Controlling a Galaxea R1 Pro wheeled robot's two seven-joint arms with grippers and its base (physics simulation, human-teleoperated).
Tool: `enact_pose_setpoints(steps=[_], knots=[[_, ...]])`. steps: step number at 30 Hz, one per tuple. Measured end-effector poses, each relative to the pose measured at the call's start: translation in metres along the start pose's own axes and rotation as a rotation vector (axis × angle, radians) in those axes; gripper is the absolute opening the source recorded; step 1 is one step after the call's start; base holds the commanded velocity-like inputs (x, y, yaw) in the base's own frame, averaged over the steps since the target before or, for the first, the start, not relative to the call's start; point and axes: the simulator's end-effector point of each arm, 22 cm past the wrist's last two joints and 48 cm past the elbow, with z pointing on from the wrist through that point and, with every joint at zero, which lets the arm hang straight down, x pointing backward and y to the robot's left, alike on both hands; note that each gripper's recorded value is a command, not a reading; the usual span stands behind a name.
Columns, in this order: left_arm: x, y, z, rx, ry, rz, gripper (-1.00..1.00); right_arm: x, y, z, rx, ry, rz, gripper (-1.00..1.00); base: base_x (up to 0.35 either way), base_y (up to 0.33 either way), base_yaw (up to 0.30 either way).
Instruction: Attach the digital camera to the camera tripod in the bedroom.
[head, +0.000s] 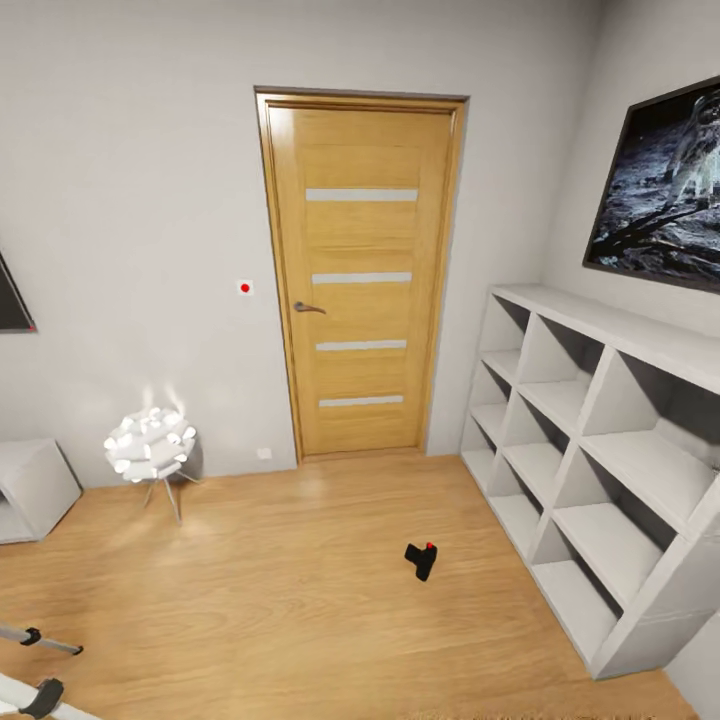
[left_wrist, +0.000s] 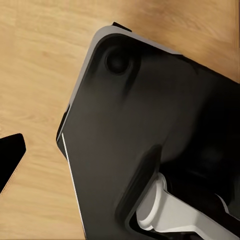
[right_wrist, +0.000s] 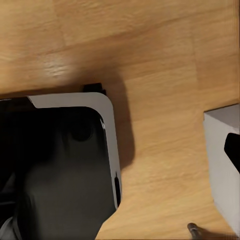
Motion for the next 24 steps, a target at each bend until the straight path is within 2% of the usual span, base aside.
enact_pose_setpoints(steps=[8,24], knots=[[0.0002,0.0,-0.0001,0.001,0.0,0.01,1.0,0.0002,0.0005,-0.0001,-0.001,0.0,-0.001,1.0,0.114,0.0,-0.299],[-0.0015,-0.0008,-0.0002,0.004,-0.004,0.017,1.0,-0.0011,0.0023,-0.0006,-0.004,-0.003,-0.002,1.0,0.301,0.0,-0.297]])
